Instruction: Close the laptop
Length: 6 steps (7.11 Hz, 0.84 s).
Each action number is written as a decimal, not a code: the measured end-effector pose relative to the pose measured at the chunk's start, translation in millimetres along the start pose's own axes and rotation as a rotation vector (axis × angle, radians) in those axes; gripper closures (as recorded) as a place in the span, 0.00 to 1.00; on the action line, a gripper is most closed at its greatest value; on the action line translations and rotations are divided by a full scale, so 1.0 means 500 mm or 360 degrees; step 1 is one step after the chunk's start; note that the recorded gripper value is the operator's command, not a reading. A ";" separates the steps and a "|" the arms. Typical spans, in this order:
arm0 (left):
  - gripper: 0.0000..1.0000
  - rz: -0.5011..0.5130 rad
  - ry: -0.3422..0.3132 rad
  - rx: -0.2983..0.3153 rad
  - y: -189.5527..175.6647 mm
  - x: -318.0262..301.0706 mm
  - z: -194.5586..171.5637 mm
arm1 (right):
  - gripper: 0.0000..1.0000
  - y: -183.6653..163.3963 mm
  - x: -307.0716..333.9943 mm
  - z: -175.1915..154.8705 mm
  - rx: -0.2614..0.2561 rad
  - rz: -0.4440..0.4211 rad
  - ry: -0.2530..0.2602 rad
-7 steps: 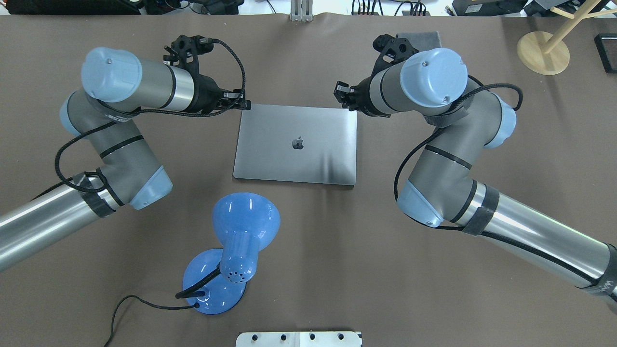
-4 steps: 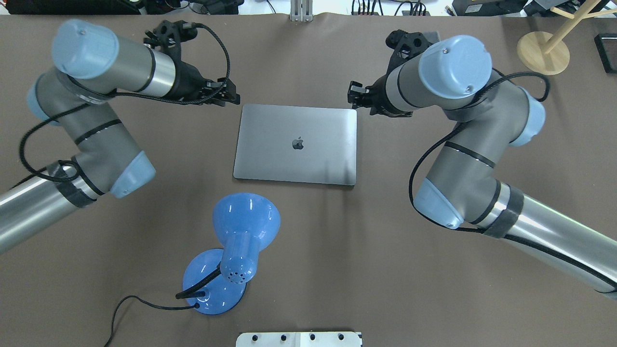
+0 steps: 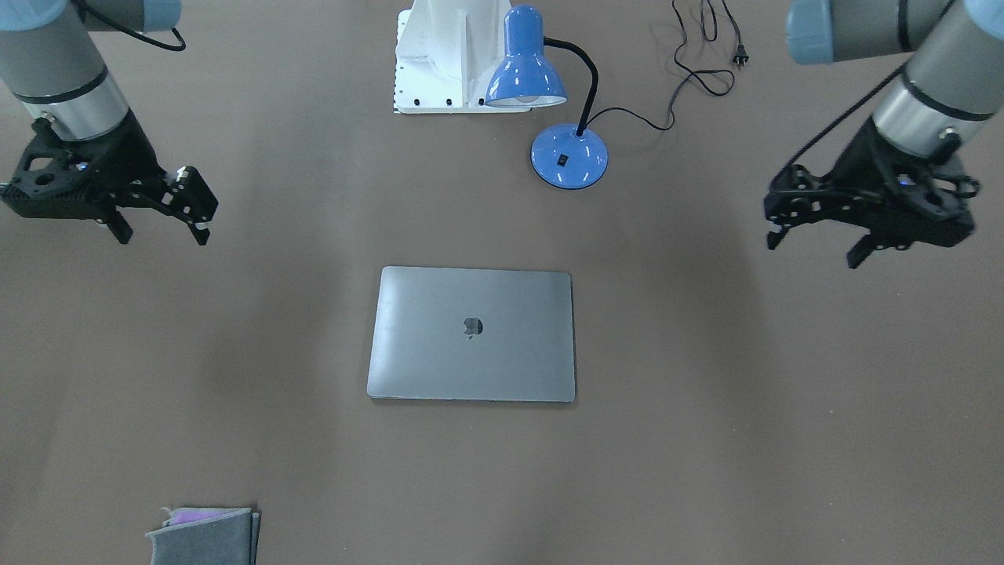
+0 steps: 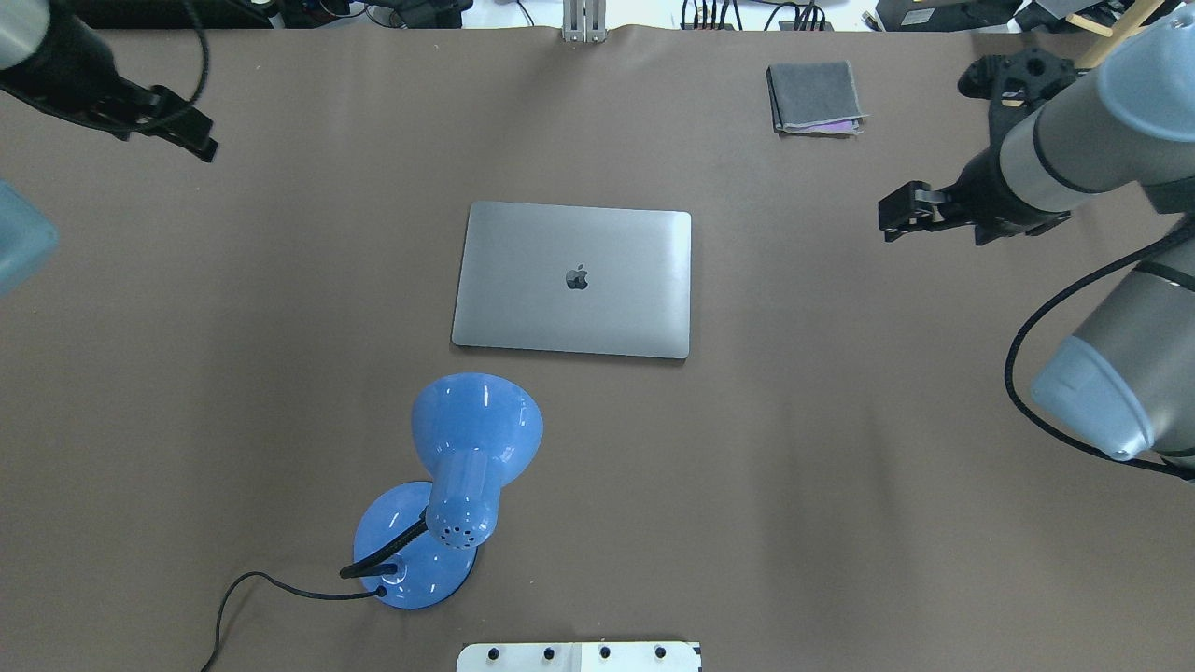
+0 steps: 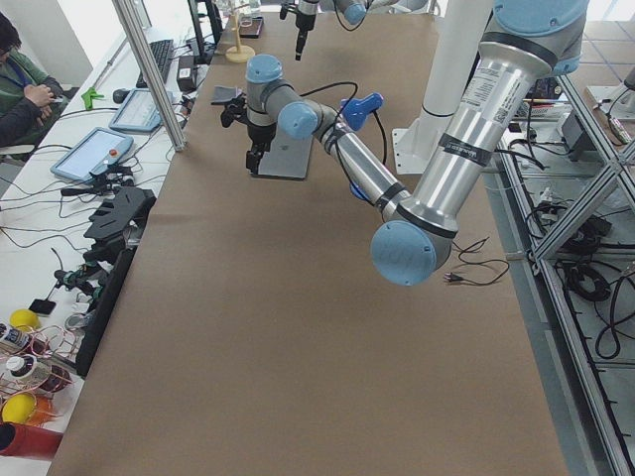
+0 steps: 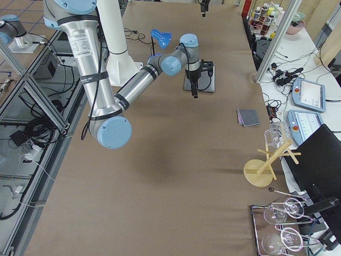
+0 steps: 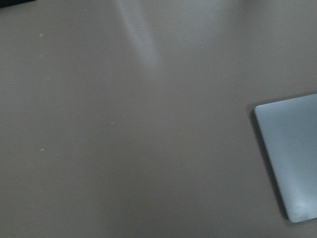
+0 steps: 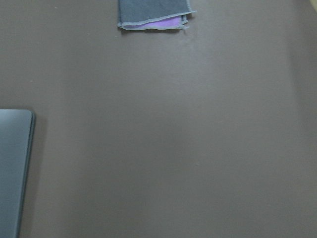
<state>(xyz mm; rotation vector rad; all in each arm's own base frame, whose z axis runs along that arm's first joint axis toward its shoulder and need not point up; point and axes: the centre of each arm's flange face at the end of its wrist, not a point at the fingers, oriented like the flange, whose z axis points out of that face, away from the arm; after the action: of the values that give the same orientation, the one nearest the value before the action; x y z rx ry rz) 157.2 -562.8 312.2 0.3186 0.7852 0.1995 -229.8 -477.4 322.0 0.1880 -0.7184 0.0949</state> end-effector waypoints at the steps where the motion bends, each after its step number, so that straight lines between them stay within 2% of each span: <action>1: 0.01 0.0018 -0.0050 0.0000 0.010 -0.099 -0.024 | 0.00 -0.009 0.085 -0.026 -0.0040 -0.0072 0.0034; 3: 0.01 0.0044 -0.0039 -0.0093 0.031 -0.297 -0.044 | 0.00 -0.016 0.299 -0.068 -0.0121 -0.0207 0.0022; 5: 0.01 0.0067 -0.0022 -0.0175 0.061 -0.486 -0.053 | 0.00 0.015 0.539 -0.088 -0.0167 -0.0303 0.0076; 6: 0.01 0.0094 -0.0018 -0.0211 0.079 -0.556 -0.044 | 0.00 0.033 0.633 -0.080 -0.0220 -0.0329 0.0103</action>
<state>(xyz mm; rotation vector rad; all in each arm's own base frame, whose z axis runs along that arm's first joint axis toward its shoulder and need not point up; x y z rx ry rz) -53.2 -602.8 494.8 0.2178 0.7482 0.3038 30.7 -446.1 504.5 0.1257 -0.6346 -0.1448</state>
